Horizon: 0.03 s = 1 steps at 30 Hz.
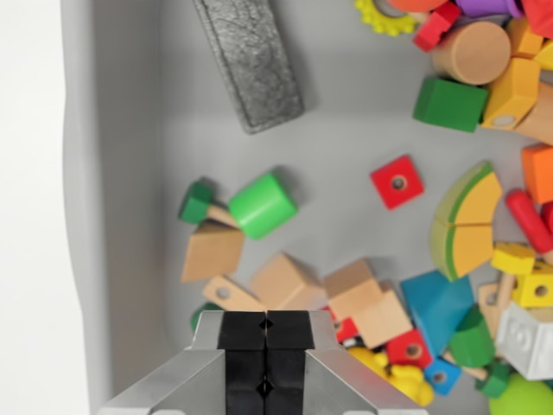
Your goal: Pick an object from the bin
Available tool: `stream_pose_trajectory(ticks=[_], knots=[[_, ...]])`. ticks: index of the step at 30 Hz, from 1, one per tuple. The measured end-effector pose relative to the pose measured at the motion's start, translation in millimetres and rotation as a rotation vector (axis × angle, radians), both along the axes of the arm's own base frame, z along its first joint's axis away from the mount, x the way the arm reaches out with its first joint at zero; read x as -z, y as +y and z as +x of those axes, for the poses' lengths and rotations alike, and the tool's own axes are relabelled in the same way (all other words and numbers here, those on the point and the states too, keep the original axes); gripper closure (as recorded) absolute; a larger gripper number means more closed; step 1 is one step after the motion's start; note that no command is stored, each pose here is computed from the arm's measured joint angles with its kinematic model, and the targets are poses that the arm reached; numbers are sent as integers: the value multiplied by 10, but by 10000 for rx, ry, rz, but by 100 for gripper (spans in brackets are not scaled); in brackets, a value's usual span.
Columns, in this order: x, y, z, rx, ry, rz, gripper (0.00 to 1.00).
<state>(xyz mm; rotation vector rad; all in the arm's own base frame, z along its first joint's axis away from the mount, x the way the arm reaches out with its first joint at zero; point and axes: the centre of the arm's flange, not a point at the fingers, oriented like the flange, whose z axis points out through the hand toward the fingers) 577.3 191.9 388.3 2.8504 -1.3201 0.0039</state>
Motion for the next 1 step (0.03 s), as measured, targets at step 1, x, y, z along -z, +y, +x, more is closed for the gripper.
stream_pose_trajectory(ticks=[1], knots=[[1, 0, 0, 0, 1, 0, 100]])
